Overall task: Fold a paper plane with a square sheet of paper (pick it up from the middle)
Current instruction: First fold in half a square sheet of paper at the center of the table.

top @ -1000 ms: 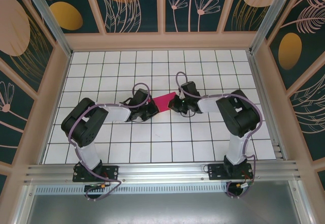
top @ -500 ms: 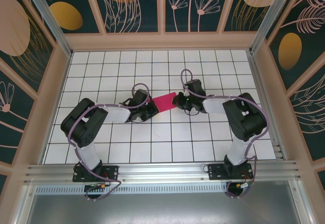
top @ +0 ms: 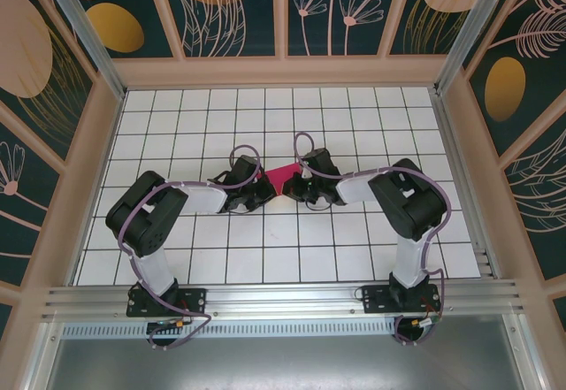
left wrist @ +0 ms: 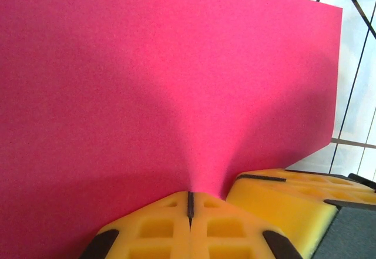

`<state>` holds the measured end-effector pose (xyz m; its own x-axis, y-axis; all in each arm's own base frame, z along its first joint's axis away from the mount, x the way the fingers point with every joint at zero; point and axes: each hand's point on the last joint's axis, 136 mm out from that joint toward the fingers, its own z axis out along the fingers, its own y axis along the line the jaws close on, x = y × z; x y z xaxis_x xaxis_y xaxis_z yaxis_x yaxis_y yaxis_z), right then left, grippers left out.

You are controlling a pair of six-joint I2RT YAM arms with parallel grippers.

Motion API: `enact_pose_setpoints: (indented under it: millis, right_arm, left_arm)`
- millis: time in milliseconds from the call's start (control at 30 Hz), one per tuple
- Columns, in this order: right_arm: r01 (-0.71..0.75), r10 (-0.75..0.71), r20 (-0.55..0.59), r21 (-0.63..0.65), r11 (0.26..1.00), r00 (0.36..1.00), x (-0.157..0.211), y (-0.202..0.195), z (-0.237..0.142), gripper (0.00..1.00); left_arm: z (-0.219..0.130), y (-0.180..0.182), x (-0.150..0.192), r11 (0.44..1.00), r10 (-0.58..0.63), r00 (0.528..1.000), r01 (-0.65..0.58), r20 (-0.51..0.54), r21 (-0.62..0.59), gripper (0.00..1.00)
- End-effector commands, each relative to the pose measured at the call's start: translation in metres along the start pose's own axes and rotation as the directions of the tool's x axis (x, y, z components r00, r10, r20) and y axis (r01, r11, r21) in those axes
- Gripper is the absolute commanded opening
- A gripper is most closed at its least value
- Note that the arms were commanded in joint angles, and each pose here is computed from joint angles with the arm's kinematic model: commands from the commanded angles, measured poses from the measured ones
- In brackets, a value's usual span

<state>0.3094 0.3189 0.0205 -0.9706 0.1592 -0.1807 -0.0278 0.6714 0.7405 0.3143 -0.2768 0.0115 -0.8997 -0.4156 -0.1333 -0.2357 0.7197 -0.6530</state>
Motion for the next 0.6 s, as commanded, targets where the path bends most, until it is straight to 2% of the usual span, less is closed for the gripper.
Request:
enact_pose_setpoints:
  millis: [0,233,567]
  right_arm:
    - [-0.021,0.02,0.017,0.044,0.999,1.0,-0.007,-0.01,0.003,0.0]
    - [-0.067,0.059,0.082,0.099,0.993,0.995,-0.023,-0.036,-0.017,0.0]
    - [-0.151,0.117,0.213,0.154,0.976,0.97,-0.054,-0.093,-0.062,0.0]
  left_arm:
    - [-0.002,0.075,0.024,0.965,-0.071,0.996,0.057,-0.047,-0.256,0.0]
    - [-0.004,0.082,0.027,0.959,-0.074,0.996,0.057,-0.048,-0.276,0.0]
    - [-0.004,0.083,0.028,0.959,-0.069,0.996,0.053,-0.05,-0.277,0.0]
